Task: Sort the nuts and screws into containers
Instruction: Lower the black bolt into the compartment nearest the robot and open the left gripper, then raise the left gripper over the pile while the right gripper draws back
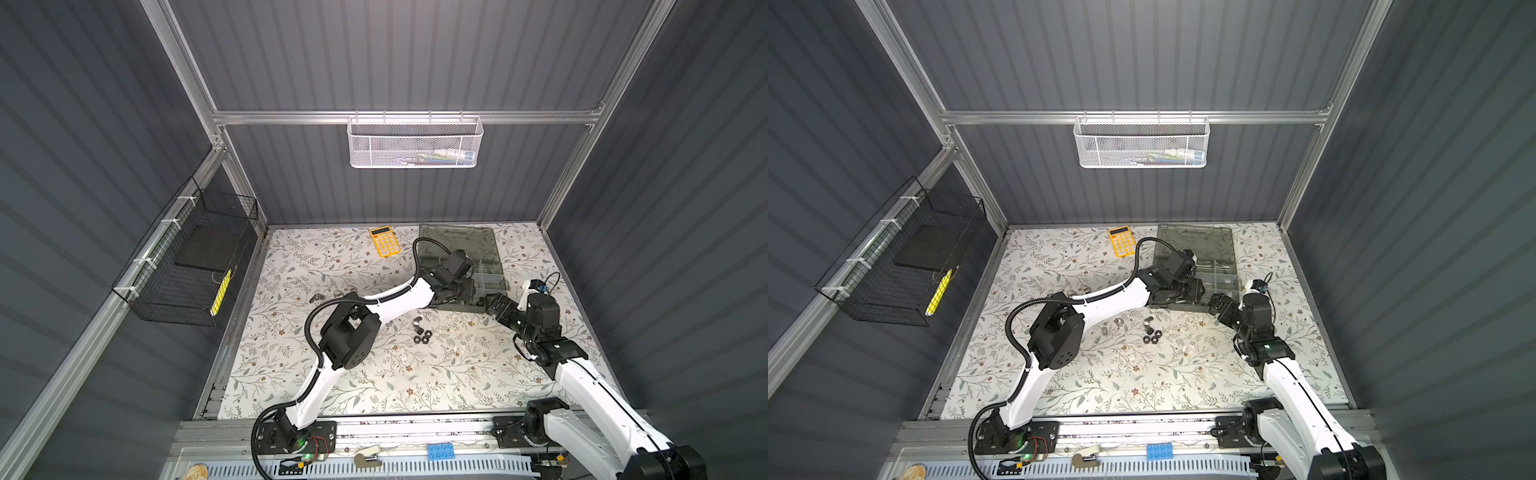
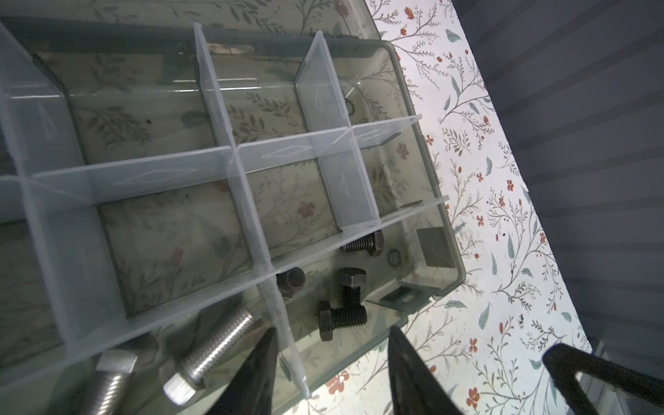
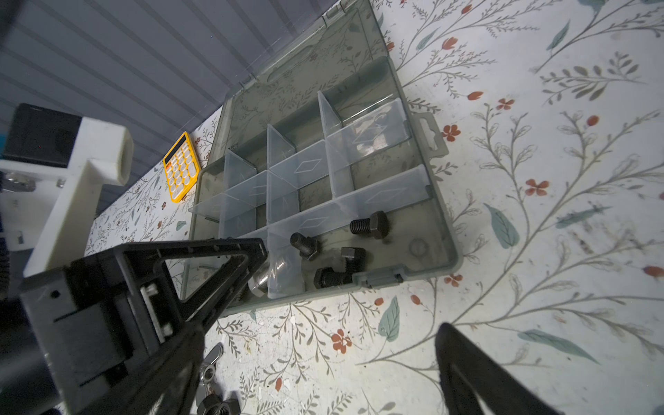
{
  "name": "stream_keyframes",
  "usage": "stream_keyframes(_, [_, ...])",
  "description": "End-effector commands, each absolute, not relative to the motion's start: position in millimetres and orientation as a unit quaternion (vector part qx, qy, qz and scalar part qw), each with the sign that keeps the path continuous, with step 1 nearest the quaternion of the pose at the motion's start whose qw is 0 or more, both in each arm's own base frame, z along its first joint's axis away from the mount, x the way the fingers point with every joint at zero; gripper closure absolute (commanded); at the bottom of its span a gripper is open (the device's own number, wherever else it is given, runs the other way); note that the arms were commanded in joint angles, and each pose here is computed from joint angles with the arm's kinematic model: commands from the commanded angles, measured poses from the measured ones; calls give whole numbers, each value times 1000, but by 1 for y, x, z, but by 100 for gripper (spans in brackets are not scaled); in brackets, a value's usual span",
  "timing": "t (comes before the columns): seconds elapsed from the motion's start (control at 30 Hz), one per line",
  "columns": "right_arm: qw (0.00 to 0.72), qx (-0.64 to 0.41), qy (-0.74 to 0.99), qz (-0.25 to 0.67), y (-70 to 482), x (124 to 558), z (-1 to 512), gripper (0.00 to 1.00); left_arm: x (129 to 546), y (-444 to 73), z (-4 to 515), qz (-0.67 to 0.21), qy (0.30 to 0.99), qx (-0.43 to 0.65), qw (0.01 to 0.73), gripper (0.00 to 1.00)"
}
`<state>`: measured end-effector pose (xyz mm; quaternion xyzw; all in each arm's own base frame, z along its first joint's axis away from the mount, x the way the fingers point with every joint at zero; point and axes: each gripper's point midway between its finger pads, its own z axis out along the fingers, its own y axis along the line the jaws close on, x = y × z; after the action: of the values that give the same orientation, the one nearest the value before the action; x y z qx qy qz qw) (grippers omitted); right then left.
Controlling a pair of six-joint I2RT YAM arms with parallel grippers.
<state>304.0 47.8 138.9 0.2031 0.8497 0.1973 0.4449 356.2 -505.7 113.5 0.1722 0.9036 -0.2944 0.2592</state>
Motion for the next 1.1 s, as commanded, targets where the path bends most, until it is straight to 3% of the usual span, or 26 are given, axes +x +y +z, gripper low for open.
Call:
stream_keyframes(0.0, [451,203,846,199,47,304,140,1,356,-492,146,-286,898,177,284,46])
stream_keyframes(0.47, [452,185,847,210,54,304,139,1,370,-417,189,-262,898,141,325,28])
stream_keyframes(0.9, [446,107,869,186,93,309,154,1,358,-318,191,-240,908,87,333,19])
stream_keyframes(1.07, [424,70,885,177,117,313,153,1,349,-290,191,-238,908,71,337,5])
